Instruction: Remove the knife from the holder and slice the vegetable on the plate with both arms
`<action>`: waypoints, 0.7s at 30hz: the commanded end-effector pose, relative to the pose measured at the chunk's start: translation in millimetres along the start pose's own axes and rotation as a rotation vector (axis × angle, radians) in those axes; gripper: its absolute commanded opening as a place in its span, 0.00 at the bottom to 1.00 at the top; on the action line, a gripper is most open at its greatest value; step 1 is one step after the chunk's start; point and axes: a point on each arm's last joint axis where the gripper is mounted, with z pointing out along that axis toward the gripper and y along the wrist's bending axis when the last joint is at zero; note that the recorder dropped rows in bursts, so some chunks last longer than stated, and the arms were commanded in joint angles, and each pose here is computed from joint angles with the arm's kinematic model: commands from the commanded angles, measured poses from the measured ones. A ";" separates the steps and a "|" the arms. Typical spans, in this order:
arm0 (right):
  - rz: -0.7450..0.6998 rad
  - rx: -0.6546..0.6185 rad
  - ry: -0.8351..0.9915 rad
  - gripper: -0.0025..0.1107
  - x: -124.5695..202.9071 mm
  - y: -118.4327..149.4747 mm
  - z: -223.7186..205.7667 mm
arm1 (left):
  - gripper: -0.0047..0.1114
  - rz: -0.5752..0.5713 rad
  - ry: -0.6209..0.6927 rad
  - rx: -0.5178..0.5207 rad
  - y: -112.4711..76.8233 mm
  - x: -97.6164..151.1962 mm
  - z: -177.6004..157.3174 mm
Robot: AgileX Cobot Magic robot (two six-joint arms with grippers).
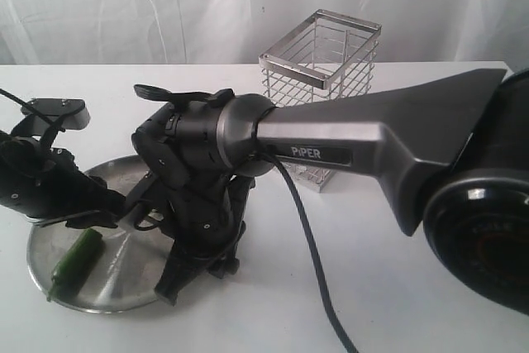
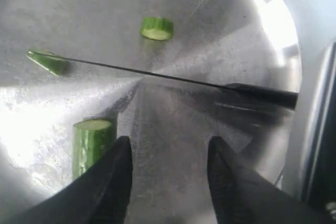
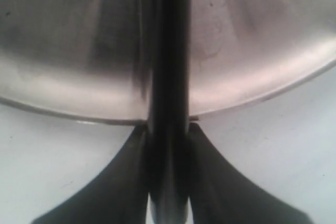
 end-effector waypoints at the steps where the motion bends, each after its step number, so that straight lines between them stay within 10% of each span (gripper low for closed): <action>1: 0.004 0.000 0.009 0.22 0.9 -3.9 -4.2 | 0.47 -0.010 0.008 0.009 -0.4 2.7 -1.0; 21: 0.025 0.034 -0.300 0.55 -3.7 -11.8 -76.0 | 0.47 0.028 -0.076 0.002 -6.0 -0.6 -24.2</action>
